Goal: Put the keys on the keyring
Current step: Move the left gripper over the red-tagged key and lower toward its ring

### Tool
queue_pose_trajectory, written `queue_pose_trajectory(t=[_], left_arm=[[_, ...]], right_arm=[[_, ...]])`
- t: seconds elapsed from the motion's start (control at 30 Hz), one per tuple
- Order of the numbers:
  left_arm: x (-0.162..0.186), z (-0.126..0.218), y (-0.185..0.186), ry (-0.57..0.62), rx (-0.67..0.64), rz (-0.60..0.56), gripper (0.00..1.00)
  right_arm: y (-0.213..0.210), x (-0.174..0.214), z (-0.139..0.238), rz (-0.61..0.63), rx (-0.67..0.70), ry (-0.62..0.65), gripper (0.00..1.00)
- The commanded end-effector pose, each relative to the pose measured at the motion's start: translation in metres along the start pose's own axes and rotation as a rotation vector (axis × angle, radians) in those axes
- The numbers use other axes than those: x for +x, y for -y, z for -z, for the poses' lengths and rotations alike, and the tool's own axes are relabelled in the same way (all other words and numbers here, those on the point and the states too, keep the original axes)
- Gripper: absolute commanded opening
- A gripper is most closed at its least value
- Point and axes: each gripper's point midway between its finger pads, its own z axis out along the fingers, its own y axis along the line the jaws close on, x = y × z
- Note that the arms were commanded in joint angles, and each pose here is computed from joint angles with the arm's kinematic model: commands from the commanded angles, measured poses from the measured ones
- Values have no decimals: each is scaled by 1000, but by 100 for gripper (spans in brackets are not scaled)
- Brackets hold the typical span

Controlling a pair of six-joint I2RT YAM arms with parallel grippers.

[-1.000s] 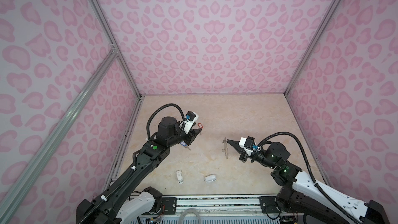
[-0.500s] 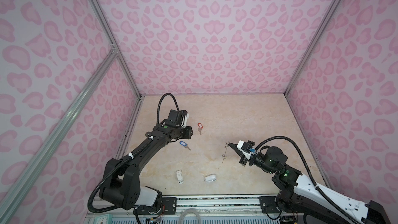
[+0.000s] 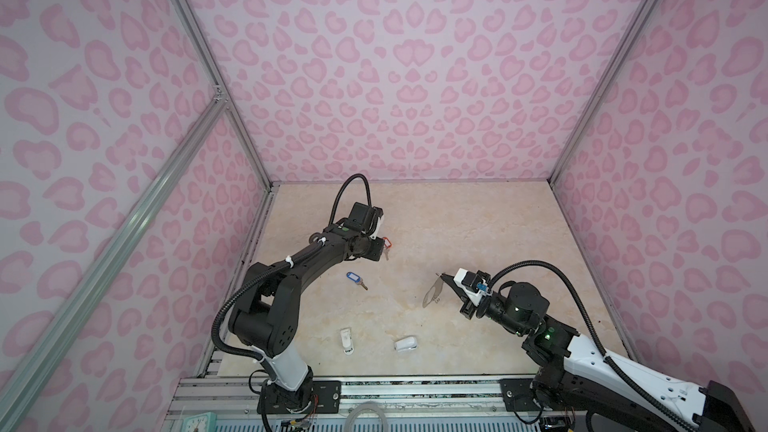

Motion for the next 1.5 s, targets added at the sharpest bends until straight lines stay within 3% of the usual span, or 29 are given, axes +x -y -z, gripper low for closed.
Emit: queue_pose_trajectory(t=[0.0, 0.3, 1.47], left_arm=[[-23, -10, 7, 70, 35, -149, 37], [-36, -37, 16, 66, 96, -216, 32], [-13, -77, 4, -135, 0, -109, 25]], right_arm=[[4, 0, 2, -1, 24, -2, 0], [4, -1, 4, 9, 12, -17, 0], [4, 5, -3, -15, -29, -30, 0]])
